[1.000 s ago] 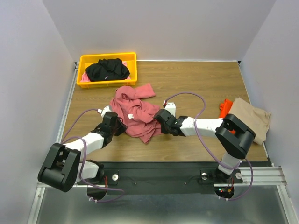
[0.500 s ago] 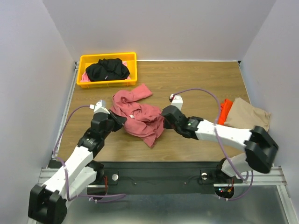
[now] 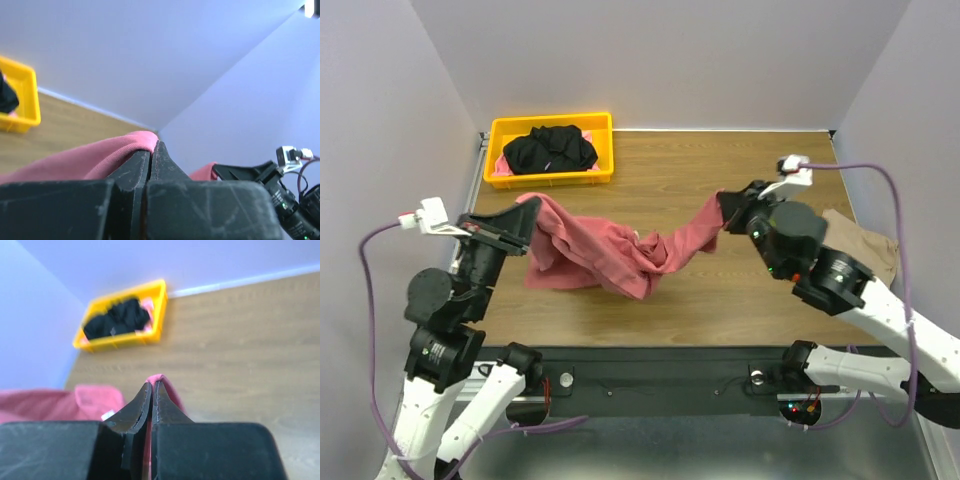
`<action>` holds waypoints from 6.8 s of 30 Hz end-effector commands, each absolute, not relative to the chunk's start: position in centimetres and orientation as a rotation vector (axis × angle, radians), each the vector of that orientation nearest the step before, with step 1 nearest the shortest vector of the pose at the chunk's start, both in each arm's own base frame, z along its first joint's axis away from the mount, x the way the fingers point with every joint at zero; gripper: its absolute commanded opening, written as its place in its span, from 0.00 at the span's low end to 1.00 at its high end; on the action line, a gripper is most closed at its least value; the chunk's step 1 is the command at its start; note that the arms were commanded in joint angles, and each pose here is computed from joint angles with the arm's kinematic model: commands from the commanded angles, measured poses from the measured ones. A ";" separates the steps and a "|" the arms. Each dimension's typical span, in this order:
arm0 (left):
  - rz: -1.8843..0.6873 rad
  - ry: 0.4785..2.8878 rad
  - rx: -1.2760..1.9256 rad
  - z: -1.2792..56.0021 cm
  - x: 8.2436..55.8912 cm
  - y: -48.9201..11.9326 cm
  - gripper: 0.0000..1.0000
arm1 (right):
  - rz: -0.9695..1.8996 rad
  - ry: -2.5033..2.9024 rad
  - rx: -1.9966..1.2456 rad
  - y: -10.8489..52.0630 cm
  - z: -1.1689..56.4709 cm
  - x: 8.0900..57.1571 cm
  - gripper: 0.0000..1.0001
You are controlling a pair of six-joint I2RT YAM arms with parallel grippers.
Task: Fold and stack the t-shirts
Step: Flatten the tshirt out
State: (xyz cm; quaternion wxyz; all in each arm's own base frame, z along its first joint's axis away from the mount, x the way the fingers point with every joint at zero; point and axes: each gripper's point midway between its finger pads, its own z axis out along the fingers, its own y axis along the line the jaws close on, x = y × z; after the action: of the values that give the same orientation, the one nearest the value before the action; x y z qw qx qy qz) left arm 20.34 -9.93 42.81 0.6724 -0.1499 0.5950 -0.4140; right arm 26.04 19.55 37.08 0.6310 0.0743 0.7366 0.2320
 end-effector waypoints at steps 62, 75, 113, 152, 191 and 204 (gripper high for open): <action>-0.270 2.268 -0.692 6.5 28.2 -8.6 0.80 | -0.276 2.077 0.587 1.6 15.5 36.2 0.00; -0.157 2.296 -0.748 4.8 28.6 -7.7 0.66 | -0.283 2.091 0.571 1.7 15.2 36.2 0.00; -0.175 2.243 -0.670 9.4 30.0 -7.9 0.09 | -0.280 2.084 0.560 1.5 15.5 35.7 0.00; -0.230 2.314 -0.607 8.5 29.7 -9.7 0.21 | -0.303 2.113 0.534 1.5 14.7 35.8 0.00; -0.904 0.848 -0.184 65.3 8.6 -4.5 0.00 | 0.565 1.022 -0.030 5.6 68.0 11.7 0.00; -0.853 0.906 -0.246 64.0 11.8 -4.7 0.00 | 0.445 1.034 0.097 3.5 68.9 15.2 0.00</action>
State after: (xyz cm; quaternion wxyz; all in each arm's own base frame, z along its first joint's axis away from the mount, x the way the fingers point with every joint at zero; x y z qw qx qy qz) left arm 7.44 -4.03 65.21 0.8100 -0.0919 0.3967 -0.4220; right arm 8.06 4.03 71.11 0.8623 -0.0054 0.4289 0.2691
